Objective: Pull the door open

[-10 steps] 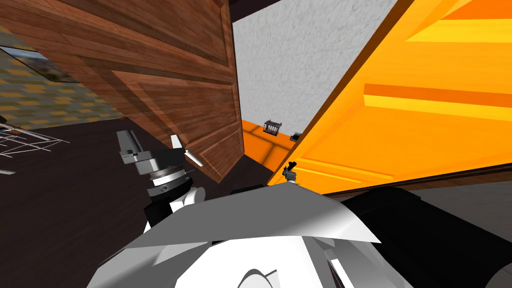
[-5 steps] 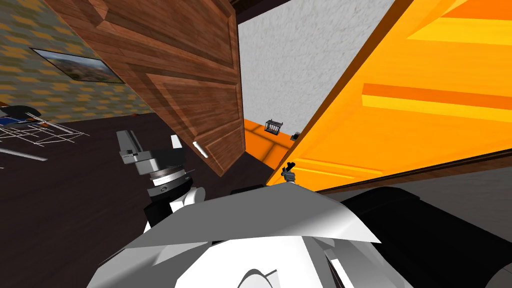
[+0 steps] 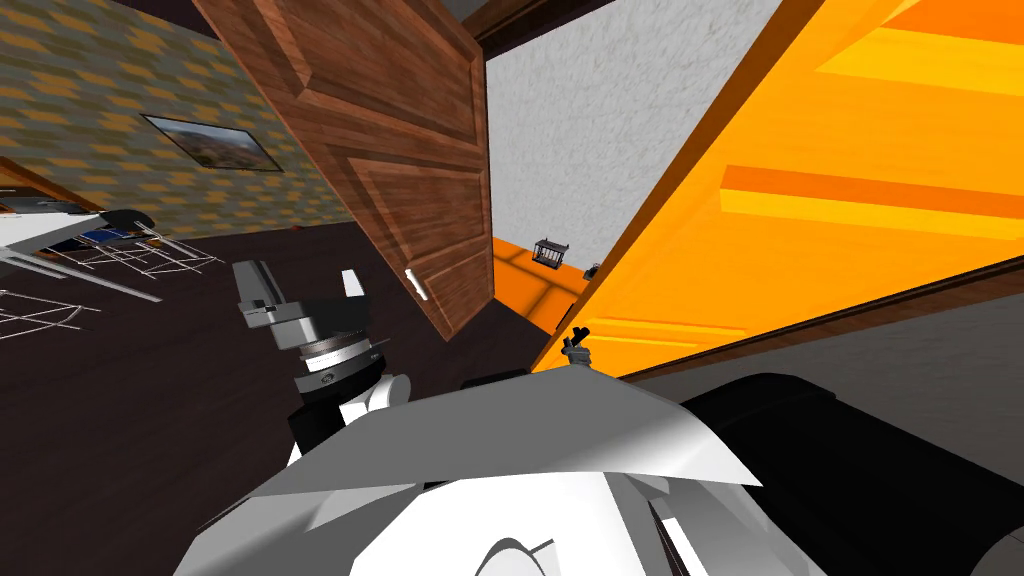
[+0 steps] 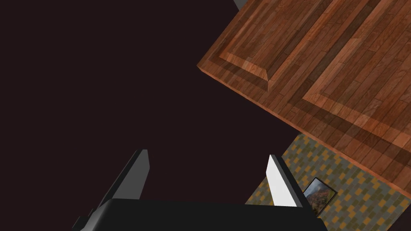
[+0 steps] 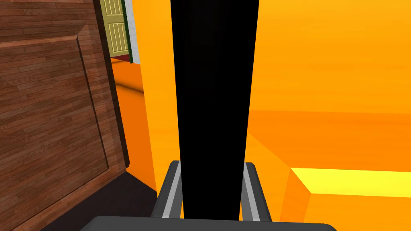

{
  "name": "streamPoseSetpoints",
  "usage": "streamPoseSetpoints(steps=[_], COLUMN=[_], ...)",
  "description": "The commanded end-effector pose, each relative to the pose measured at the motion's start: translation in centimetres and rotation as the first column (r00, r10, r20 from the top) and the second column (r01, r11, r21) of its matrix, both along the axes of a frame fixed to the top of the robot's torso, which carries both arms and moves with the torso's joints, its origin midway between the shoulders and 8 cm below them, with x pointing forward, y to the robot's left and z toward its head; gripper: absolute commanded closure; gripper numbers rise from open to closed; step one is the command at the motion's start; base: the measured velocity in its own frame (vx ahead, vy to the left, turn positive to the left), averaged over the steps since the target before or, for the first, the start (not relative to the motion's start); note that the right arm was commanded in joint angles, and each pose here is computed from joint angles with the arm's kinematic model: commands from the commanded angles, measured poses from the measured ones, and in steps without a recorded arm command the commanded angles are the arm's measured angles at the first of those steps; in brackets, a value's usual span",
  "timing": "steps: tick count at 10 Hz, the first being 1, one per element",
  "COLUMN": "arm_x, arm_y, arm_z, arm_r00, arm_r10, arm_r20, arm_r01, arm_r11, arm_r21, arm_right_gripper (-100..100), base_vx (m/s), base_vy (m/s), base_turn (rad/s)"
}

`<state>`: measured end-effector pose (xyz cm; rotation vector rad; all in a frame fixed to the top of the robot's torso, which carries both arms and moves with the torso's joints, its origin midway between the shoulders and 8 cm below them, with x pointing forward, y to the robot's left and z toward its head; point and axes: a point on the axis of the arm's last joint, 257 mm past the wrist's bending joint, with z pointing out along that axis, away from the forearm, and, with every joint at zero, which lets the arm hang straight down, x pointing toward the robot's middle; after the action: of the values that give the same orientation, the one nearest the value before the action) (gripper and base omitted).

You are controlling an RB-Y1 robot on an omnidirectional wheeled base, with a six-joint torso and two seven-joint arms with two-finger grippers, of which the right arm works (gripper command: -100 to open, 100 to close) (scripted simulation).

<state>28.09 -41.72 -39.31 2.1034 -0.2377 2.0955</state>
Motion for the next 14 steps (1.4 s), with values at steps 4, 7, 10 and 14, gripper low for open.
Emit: streamPoseSetpoints(steps=[4,7,10,14], arm_x=[-0.7,-1.3,-1.8,-2.2], arm_y=[0.6,0.8,1.0,1.3], arm_z=[0.0,0.0,0.1,-0.1], arm_r00=[0.9989,0.9965,0.9928,0.9896], arm_r10=[0.046,0.084,0.119,0.144], arm_r20=[-0.001,0.002,0.004,-0.001], arm_r01=[-0.046,-0.084,-0.119,-0.144], arm_r11=[0.999,0.996,0.993,0.990], arm_r21=[0.001,0.001,0.002,0.005], arm_right_gripper=[100,100,100,100], base_vx=[-0.202,-0.229,-0.228,-0.173], base_vy=[-0.017,-0.022,-0.032,-0.012], base_turn=[0.091,0.129,0.117,0.098])
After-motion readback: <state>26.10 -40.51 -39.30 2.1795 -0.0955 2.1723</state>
